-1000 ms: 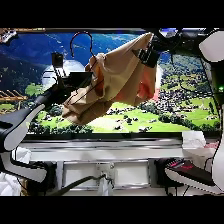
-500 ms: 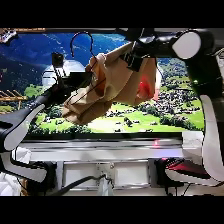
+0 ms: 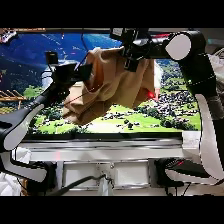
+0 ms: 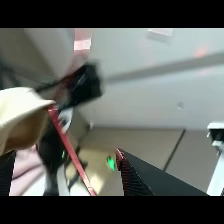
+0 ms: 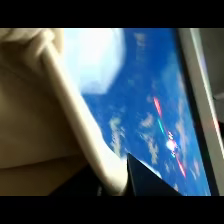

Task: Fold the clothes and pants, and hang the long-sleeved shirts on hangers.

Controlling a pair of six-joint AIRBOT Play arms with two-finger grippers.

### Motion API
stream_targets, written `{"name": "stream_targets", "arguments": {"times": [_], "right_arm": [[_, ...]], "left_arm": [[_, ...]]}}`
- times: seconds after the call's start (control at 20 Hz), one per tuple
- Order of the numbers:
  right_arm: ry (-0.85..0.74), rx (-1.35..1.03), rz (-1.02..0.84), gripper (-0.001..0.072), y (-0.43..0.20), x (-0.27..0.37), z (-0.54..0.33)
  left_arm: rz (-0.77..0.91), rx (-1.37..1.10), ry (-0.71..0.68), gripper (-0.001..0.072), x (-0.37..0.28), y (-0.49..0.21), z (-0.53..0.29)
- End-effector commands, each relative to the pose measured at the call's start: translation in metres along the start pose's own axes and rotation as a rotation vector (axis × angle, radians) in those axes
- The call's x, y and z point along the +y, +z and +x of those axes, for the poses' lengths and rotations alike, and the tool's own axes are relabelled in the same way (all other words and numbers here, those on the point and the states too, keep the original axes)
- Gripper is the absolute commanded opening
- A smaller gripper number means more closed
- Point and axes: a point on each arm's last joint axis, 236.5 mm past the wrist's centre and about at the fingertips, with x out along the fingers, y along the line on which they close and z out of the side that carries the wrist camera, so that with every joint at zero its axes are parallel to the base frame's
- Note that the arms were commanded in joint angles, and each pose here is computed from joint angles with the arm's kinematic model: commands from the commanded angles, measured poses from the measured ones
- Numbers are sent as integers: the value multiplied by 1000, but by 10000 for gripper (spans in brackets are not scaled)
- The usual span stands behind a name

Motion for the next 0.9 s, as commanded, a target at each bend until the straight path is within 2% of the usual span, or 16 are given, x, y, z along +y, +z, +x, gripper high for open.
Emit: {"name": "stream_targets", "arguments": {"times": [0.0,0.15,0.3,0.4,0.45,0.55,0.6,0.7,0.75,0.8,0.85], "right_arm": [[-20,-6,-9,26,3,-4,-4],[-12,-10,-7,26,5,-2,-8],[-19,-26,-7,26,10,-2,-16],[-21,-36,-6,26,14,-2,-23],[-23,-39,-8,26,16,-2,-26],[-18,-38,-9,26,17,0,-31],[-19,-40,5,26,17,0,-33],[-19,-45,44,27,19,0,-35],[-18,-47,73,27,19,0,-35],[-14,-54,107,27,21,1,-35],[-12,-61,134,27,23,1,-35]], "left_arm": [[76,-226,-56,700,-18,56,-11],[180,-404,-32,700,-26,105,-34],[248,-596,104,698,-17,161,-65],[378,-606,212,689,-22,186,-67],[458,-598,282,654,-28,202,-63],[630,-556,477,555,-41,235,-55],[720,-523,604,462,-50,251,-53],[989,-420,966,208,-81,281,-61],[1186,-368,1203,75,-109,293,-72],[1349,-413,1417,65,-151,305,-88],[1439,-590,1568,60,-206,308,-104]]}}
